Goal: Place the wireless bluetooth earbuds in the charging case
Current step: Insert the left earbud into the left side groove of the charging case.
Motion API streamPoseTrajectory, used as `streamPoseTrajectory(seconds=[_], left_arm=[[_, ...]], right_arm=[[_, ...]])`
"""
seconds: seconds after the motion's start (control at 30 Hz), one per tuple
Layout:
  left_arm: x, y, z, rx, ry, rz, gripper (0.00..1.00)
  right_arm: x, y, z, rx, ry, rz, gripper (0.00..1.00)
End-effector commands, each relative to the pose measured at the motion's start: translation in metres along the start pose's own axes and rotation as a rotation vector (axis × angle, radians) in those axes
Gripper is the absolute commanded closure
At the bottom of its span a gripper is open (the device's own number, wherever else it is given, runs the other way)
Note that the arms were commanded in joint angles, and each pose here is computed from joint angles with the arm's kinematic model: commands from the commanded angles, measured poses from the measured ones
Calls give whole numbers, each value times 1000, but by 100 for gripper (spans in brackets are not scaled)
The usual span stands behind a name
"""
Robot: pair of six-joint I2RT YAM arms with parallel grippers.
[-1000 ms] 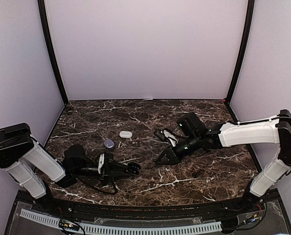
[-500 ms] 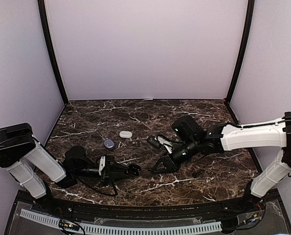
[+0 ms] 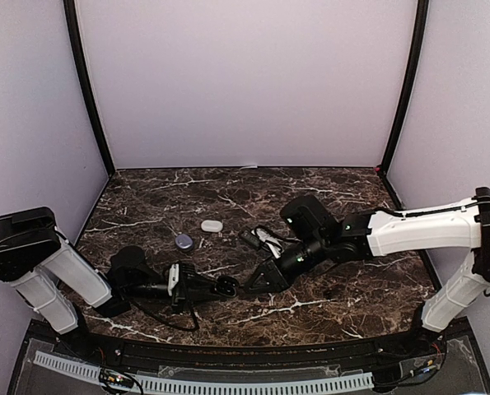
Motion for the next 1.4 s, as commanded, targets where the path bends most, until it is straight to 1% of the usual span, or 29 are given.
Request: streamPoseTrajectory(seconds=[0.0,0.23,0.47,0.77,1.0,1.2,1.37], left_arm=[[-2,-5,2,-13,-26,-4,88],[-1,-8,-7,12,-48,1,88],[-1,-8,-16,56,-72,-8,88],[-11,3,-43,186,-128,-92,88],[-13,9,-48,190,-176,-133,88],[-9,7,-47,182,-186,-120,89],[-2,1,-44,154,-210,-82,90]], right_arm=[[-17,-2,11,-21,-16,-62,89],[-16,2,15,11,28,-46,90],[-16,18,3,124,59,-55,91],[-20,55,-9,225,112,-138,91],[-12,59,-6,208,157,-145,91],[-6,53,-4,173,177,-132,91],[-3,50,-3,155,179,-120,91]])
Point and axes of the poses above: each gripper's point midway between its finger pads, its own y axis back along the fingers, its own z axis along the line the jaws close on, x = y × z, the point moved 2 cm from there along y, back along the fingers, and after that the axes turned 13 degrees about y, right-handed, at the moved point
